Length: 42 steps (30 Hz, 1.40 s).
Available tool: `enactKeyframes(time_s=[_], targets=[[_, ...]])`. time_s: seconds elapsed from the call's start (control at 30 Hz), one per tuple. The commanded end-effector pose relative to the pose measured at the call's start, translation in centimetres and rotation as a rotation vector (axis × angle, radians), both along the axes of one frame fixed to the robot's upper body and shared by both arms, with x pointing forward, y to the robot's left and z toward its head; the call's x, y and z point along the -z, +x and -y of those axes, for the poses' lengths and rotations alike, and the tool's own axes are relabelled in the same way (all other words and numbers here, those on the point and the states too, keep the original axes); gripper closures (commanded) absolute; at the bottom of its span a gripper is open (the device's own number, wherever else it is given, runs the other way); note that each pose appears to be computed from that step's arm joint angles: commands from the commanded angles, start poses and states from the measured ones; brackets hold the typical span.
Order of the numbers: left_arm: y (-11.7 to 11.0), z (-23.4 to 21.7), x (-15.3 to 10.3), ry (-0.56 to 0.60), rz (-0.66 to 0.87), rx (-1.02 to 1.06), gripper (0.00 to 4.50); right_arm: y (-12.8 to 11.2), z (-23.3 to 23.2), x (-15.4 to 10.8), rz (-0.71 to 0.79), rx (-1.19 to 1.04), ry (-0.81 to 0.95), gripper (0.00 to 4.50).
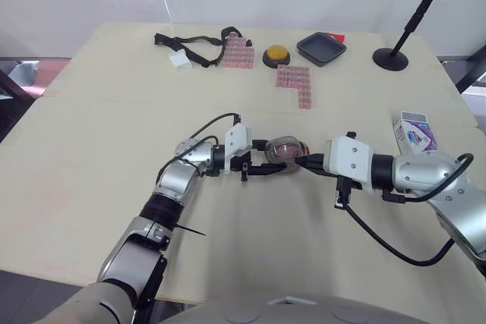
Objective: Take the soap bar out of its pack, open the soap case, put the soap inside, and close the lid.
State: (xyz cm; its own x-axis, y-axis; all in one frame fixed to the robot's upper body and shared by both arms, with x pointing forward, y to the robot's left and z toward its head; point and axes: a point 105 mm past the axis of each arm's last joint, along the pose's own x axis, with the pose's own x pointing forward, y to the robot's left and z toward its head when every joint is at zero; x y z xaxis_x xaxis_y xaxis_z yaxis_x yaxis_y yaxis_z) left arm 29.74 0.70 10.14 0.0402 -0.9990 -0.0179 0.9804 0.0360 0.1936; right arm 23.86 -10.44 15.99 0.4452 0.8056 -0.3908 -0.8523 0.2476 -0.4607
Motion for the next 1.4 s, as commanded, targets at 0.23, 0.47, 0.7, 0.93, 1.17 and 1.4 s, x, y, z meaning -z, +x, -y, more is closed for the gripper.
enactKeyframes(time_s=[0.23, 0.47, 0.7, 0.93, 1.17, 1.4], targets=[[-0.4, 0.2, -0.4, -0.009, 0.021, 0.021, 2.59, -0.2, 3.0, -1.6, -0.036, -0.071, -0.049, 4.47], [-0.4, 0.0, -0.5, -0.009, 0.022, 0.016, 2.59, 1.2, 1.8, -4.8, 0.022, -0.115, -0.018, 4.47], [-0.5, -0.1, -0.6, -0.015, 0.016, 0.014, 2.59, 1.5, -2.8, -6.1, 0.061, -0.169, -0.063, 4.47], [-0.5, -0.1, -0.6, -0.015, 0.009, 0.015, 2.59, 1.1, -5.3, -5.2, 0.021, -0.211, -0.114, 4.47], [-0.5, 0.0, -0.6, -0.014, 0.012, 0.016, 2.59, 1.6, -5.7, -4.3, -0.006, -0.192, -0.155, 4.47], [-0.5, -0.1, -0.5, -0.014, 0.013, 0.013, 2.59, 1.8, -5.5, -3.8, -0.026, -0.185, -0.198, 4.47]])
